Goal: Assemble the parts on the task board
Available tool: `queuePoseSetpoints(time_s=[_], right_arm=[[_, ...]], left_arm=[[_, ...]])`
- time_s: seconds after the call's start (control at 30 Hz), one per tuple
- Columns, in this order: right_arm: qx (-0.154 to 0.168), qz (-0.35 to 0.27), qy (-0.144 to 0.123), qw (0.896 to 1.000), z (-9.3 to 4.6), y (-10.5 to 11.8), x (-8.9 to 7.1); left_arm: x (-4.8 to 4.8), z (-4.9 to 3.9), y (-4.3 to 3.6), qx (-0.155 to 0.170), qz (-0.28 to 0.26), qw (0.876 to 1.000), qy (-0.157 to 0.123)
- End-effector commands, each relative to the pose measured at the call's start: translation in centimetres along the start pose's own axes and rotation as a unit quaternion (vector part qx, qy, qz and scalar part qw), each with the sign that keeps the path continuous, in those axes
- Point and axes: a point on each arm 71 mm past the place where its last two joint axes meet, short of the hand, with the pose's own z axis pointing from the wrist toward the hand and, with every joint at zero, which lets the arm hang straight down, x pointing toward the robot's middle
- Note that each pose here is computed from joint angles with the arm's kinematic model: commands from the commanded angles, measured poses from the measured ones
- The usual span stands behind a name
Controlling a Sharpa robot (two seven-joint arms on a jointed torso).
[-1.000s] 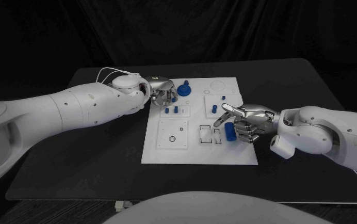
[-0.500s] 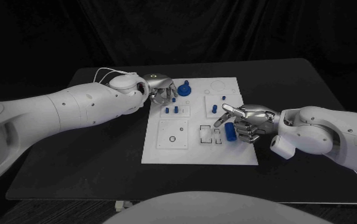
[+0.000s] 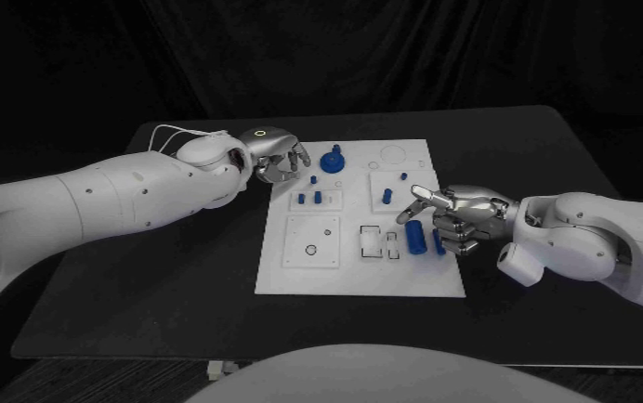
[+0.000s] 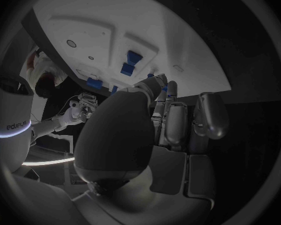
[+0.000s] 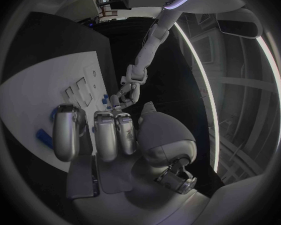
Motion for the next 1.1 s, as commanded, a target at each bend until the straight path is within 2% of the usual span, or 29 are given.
queuePoseSetpoints(time_s=[0.03,0.13,0.17,0.23,0.27,0.33,0.37,0.4,0.47,0.5,0.6,0.63,0.67,0.7,0.77,0.8,0.93,1.03,1.1], right_arm=[[-0.035,-0.046,-0.075,0.996,-0.6,1.9,-1.4],[-0.062,-0.100,-0.120,0.986,-1.5,4.7,-2.7],[-0.066,-0.110,-0.126,0.984,-1.7,5.1,-2.9],[-0.080,-0.171,-0.154,0.970,-2.2,7.3,-3.7],[-0.087,-0.210,-0.171,0.959,-2.5,8.5,-4.2],[-0.098,-0.293,-0.204,0.929,-2.9,10.6,-5.2],[-0.100,-0.309,-0.210,0.922,-2.9,11.0,-5.3],[-0.101,-0.342,-0.221,0.908,-3.0,11.6,-5.6],[-0.105,-0.413,-0.247,0.870,-3.0,12.9,-6.4],[-0.108,-0.449,-0.261,0.847,-2.9,13.4,-6.8],[-0.102,-0.522,-0.288,0.796,-2.4,14.1,-7.7],[-0.097,-0.534,-0.293,0.787,-2.2,14.2,-8.0],[-0.084,-0.560,-0.305,0.765,-1.7,14.2,-8.7],[-0.079,-0.568,-0.308,0.759,-1.5,14.1,-8.9],[-0.064,-0.592,-0.315,0.739,-0.8,13.7,-9.5],[-0.060,-0.600,-0.316,0.733,-0.6,13.6,-9.6],[-0.042,-0.650,-0.309,0.693,0.8,12.6,-9.9],[-0.027,-0.675,-0.294,0.676,1.7,11.9,-9.8],[-0.020,-0.683,-0.286,0.671,2.1,11.6,-9.7]], left_arm=[[-1.80,-0.84,-0.05,0.026,-0.005,0.997,-0.072],[-3.29,-1.98,0.58,0.032,-0.030,0.994,-0.102],[-3.53,-2.14,0.69,0.033,-0.035,0.993,-0.106],[-4.55,-2.88,1.14,0.041,-0.061,0.990,-0.124],[-5.05,-3.30,1.37,0.046,-0.078,0.987,-0.134],[-5.84,-4.10,1.71,0.060,-0.116,0.980,-0.153],[-5.98,-4.24,1.76,0.063,-0.125,0.978,-0.157],[-6.23,-4.50,1.84,0.069,-0.143,0.973,-0.165],[-6.71,-4.98,1.90,0.085,-0.189,0.961,-0.182],[-6.92,-5.20,1.89,0.093,-0.215,0.953,-0.190],[-7.31,-5.66,1.73,0.114,-0.276,0.932,-0.204],[-7.37,-5.74,1.67,0.118,-0.289,0.927,-0.206],[-7.47,-5.93,1.45,0.129,-0.323,0.914,-0.210],[-7.48,-5.99,1.37,0.132,-0.333,0.910,-0.210],[-7.44,-6.09,1.08,0.140,-0.359,0.899,-0.208],[-7.41,-6.11,0.99,0.143,-0.365,0.896,-0.207],[-7.08,-6.32,0.43,0.156,-0.393,0.884,-0.199],[-6.92,-6.48,0.11,0.162,-0.403,0.879,-0.195],[-6.87,-6.56,-0.03,0.164,-0.407,0.878,-0.192]])
